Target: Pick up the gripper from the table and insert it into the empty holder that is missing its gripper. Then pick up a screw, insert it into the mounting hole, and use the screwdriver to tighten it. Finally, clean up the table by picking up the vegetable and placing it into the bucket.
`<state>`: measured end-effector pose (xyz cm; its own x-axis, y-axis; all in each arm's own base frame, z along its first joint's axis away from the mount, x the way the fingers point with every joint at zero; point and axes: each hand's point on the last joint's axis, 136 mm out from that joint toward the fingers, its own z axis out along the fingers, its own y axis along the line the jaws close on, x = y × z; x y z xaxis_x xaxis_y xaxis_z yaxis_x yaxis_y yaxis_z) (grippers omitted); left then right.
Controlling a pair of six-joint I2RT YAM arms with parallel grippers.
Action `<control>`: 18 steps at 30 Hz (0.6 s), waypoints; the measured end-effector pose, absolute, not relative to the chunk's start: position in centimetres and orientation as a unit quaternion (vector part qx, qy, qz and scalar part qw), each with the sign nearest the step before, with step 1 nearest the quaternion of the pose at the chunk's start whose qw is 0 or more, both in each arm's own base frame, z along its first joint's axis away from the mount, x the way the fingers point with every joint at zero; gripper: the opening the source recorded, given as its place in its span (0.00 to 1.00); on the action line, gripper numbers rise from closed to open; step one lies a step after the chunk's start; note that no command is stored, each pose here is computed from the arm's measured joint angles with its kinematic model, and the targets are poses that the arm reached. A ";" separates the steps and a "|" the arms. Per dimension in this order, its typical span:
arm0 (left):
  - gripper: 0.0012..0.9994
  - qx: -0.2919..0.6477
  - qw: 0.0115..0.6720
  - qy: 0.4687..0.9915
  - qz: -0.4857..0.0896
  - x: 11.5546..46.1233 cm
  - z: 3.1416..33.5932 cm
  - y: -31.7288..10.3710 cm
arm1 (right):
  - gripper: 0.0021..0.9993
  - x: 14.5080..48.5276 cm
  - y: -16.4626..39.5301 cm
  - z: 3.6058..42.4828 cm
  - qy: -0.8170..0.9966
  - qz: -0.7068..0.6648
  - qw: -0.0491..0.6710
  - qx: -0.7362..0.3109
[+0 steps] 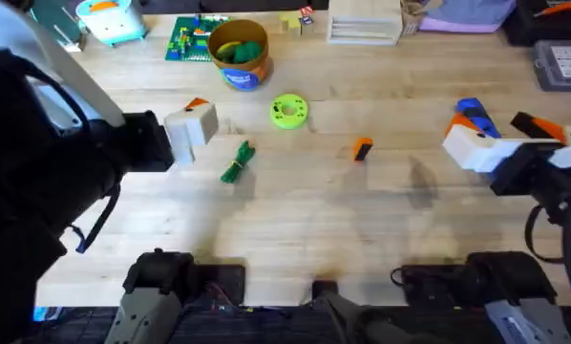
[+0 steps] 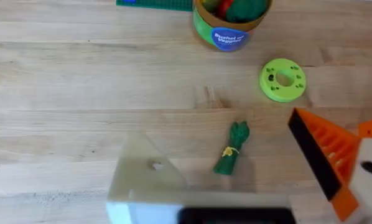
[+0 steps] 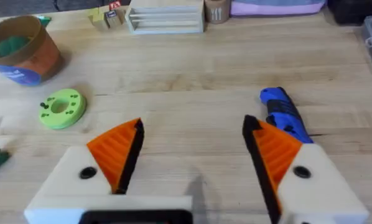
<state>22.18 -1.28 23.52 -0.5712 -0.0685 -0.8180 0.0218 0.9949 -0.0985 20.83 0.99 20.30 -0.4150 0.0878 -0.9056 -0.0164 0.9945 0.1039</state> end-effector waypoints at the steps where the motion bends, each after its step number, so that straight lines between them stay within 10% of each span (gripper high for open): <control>1: 0.99 -0.012 0.463 0.885 -0.051 22.2 23.5 -1.4 | 0.99 20.8 1.0 20.3 0.840 0.048 0.541 0.021; 11: 0.99 -0.002 0.414 0.907 -0.078 20.5 21.6 -2.4 | 0.99 20.8 1.0 20.3 0.840 0.048 0.540 0.021; 18: 0.99 0.026 0.519 0.848 -0.108 24.8 23.6 -3.6 | 0.99 20.8 1.0 20.3 0.840 0.048 0.540 0.021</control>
